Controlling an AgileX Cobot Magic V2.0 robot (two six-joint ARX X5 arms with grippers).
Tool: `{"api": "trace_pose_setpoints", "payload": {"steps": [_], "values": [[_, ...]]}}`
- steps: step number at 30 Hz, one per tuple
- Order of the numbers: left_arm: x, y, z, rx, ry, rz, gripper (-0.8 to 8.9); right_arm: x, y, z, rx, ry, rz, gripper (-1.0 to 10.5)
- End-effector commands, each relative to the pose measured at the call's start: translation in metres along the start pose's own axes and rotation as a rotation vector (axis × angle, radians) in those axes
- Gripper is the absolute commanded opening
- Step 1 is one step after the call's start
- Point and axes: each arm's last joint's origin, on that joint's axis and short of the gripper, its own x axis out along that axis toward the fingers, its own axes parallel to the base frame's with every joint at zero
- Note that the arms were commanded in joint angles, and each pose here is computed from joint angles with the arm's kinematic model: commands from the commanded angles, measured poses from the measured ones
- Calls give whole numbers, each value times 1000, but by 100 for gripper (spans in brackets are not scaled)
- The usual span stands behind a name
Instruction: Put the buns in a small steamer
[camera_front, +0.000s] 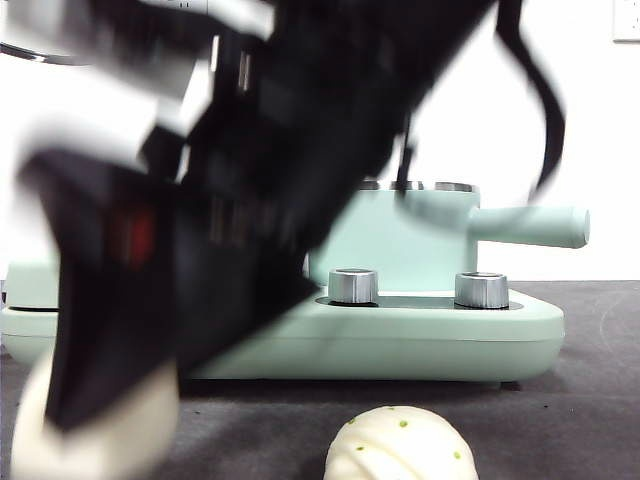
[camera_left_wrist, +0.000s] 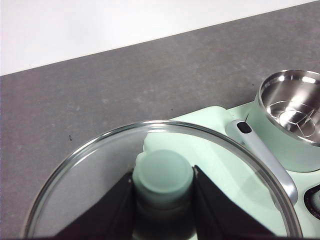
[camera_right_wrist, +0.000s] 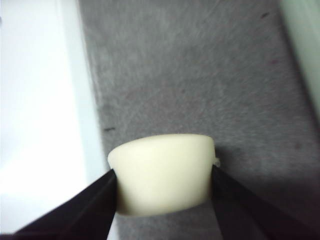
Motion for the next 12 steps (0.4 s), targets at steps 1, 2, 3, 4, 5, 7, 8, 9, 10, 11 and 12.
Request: {"api": "trace_pose_setpoints", "payload": {"steps": [1, 2, 3, 4, 5, 7, 8, 9, 10, 11, 12], "values": [[-4, 0, 9, 15, -55, 6, 16, -21, 2, 15, 56, -20, -33, 264], [-4, 0, 9, 18, -55, 6, 16, -30, 0, 19, 68, -17, -52, 264], [-4, 0, 9, 25, -55, 6, 16, -38, -1, 22, 81, -15, -68, 264], [-4, 0, 9, 32, -55, 6, 16, -49, -4, 26, 106, -9, -96, 264], [-4, 0, 9, 37, -54, 7, 16, -58, -7, 29, 128, -5, -119, 264], [-4, 0, 9, 38, -54, 6, 16, -78, -13, 36, 179, 9, -166, 264], [-3, 0, 9, 38, -53, 6, 16, -86, -16, 39, 196, 12, -181, 264], [-3, 0, 9, 37, -52, 6, 16, -98, -21, 43, 226, 16, -201, 264], [-3, 1, 9, 37, -50, 6, 16, -106, -26, 46, 251, 17, -212, 264], [-2, 1, 8, 36, -48, 5, 16, -115, -31, 49, 280, 18, -225, 265], [-2, 1, 8, 36, -45, 5, 16, -124, -37, 52, 301, 17, -238, 265]]}}
